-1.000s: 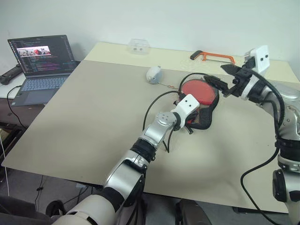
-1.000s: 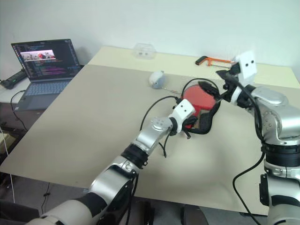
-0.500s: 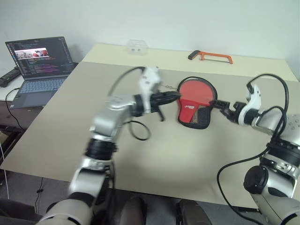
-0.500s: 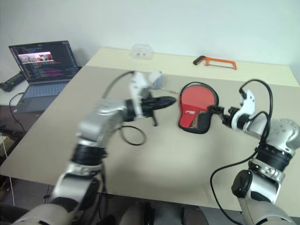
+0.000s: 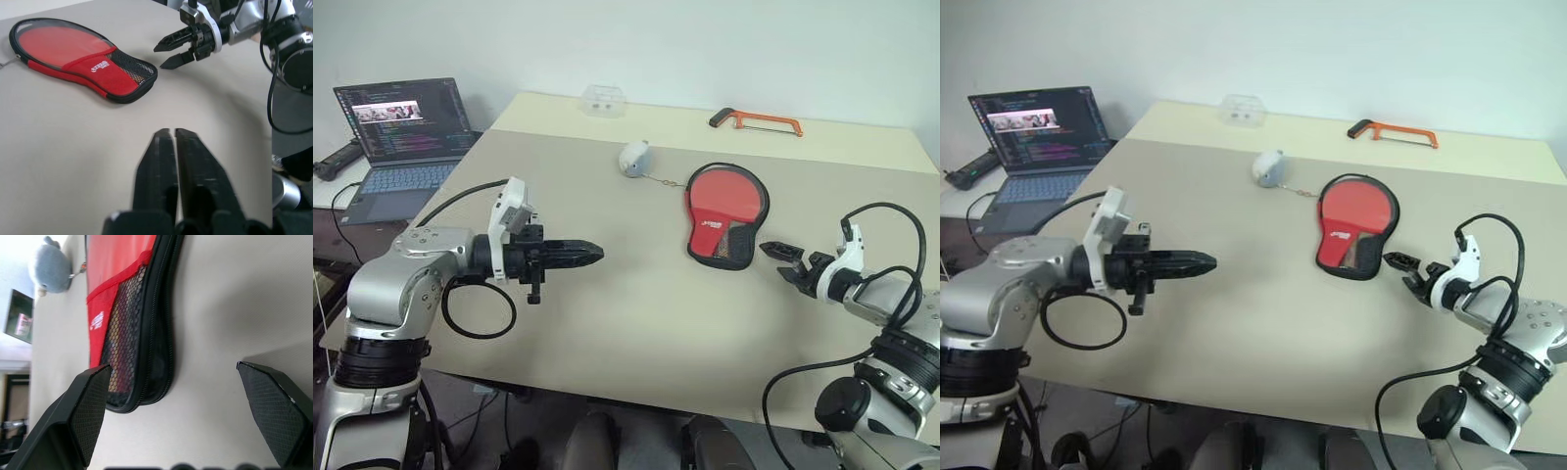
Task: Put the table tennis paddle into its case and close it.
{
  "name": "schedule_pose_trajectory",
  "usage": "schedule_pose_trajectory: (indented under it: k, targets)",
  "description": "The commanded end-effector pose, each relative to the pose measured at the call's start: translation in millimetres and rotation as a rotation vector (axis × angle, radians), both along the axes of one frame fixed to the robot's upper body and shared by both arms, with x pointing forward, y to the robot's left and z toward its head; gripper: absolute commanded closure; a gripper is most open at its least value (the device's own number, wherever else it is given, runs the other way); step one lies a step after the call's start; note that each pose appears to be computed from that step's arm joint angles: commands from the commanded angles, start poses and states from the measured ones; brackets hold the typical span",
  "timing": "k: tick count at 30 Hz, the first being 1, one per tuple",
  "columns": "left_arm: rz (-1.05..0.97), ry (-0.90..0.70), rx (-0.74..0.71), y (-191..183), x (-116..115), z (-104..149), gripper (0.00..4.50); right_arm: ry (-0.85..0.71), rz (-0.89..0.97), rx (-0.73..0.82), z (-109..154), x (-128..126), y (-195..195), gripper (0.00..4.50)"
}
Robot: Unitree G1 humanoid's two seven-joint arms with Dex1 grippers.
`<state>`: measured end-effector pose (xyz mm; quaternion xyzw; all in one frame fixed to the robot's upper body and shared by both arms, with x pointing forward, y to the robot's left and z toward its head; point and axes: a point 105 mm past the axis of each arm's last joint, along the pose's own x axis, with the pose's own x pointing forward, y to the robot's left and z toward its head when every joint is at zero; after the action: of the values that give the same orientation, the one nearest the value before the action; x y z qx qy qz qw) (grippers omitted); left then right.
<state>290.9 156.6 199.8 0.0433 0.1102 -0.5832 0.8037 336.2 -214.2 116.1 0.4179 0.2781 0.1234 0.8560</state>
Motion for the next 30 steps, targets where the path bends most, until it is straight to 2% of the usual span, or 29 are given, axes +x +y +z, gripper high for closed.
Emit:
schedule_pose_trajectory:
  k: [1,9,15,21,27,30]
  targets:
    - [0.008,-0.024,-0.006,-2.7,-3.5,8.7,2.85,-0.033,0.022,0.042,8.3,3.3,8.5,0.0]
    - [0.08,-0.019,0.041,4.9,0.0,2.3,0.09,-0.011,0.047,0.081,3.6,7.9,25.0,0.0]
    - [0.175,-0.108,0.114,12.8,12.7,-3.6,0.03,-0.009,0.093,0.115,2.1,11.2,48.1,0.0]
    - [0.14,-0.105,0.123,9.2,5.6,-6.4,0.03,0.006,0.108,0.12,-5.9,17.5,63.2,0.0]
    - [0.148,-0.115,0.118,9.3,5.3,-4.2,0.03,0.027,0.067,0.106,-15.7,26.8,59.8,0.0]
    - [0.153,-0.12,0.124,9.4,6.5,-4.2,0.0,0.038,0.062,0.105,-20.2,28.6,60.4,0.58]
